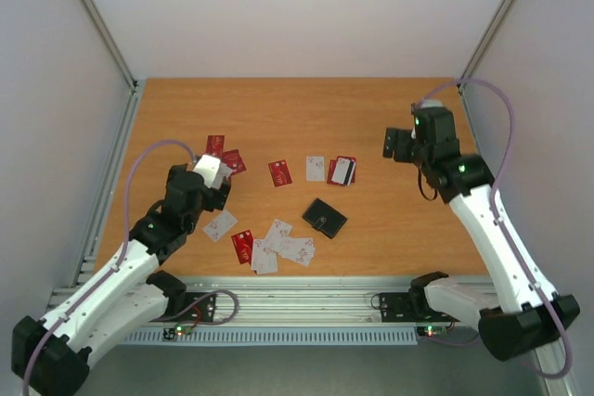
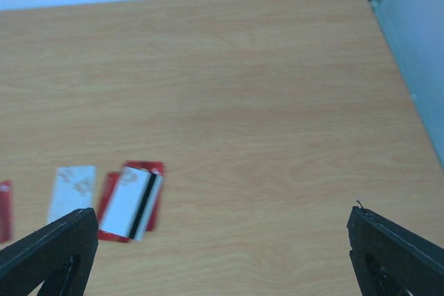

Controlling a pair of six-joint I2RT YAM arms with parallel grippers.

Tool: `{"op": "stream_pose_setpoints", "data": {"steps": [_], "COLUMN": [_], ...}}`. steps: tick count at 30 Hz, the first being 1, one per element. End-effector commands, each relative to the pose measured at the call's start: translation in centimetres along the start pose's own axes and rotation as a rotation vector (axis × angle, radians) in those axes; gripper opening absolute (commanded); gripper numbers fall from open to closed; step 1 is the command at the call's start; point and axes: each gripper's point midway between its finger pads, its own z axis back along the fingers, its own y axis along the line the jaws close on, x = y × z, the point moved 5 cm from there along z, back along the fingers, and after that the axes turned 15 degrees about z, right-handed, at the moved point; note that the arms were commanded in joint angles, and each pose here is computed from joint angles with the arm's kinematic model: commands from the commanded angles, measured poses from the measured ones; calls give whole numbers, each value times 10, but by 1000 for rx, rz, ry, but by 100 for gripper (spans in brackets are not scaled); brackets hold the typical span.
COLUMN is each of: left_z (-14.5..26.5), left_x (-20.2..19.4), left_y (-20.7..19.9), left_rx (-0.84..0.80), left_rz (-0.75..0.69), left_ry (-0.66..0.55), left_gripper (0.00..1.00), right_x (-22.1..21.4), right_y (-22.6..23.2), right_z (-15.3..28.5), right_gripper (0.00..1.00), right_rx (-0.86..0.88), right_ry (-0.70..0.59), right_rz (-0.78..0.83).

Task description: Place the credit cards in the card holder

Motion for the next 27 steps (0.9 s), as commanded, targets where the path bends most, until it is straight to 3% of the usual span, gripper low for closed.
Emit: {"op": "stream_pose_setpoints", "data": {"steps": [1, 7, 13, 24, 27], "left_z": [-10, -31, -48, -97, -112], "left_x": [9, -10, -32, -20, -16], "left_y": [20, 52, 58, 91, 99], "left_rx": [47, 94, 108, 144, 124], "left_rz": [77, 188, 177, 305, 341], "left_ry": [-107, -114, -162, -269, -209], "left_gripper": [99, 99, 99, 99, 99], "right_x": [-21, -59, -95, -136, -127], "right_y": [-21, -15, -8, -36, -37], "right_z": [1, -16, -55, -137, -150], "right_gripper": [99, 99, 98, 98, 99], "right_rx": [-172, -149, -105, -72, -39], "right_ry": [-147, -162, -201, -323, -423], "right_rz": [67, 121, 185, 57, 39]}}
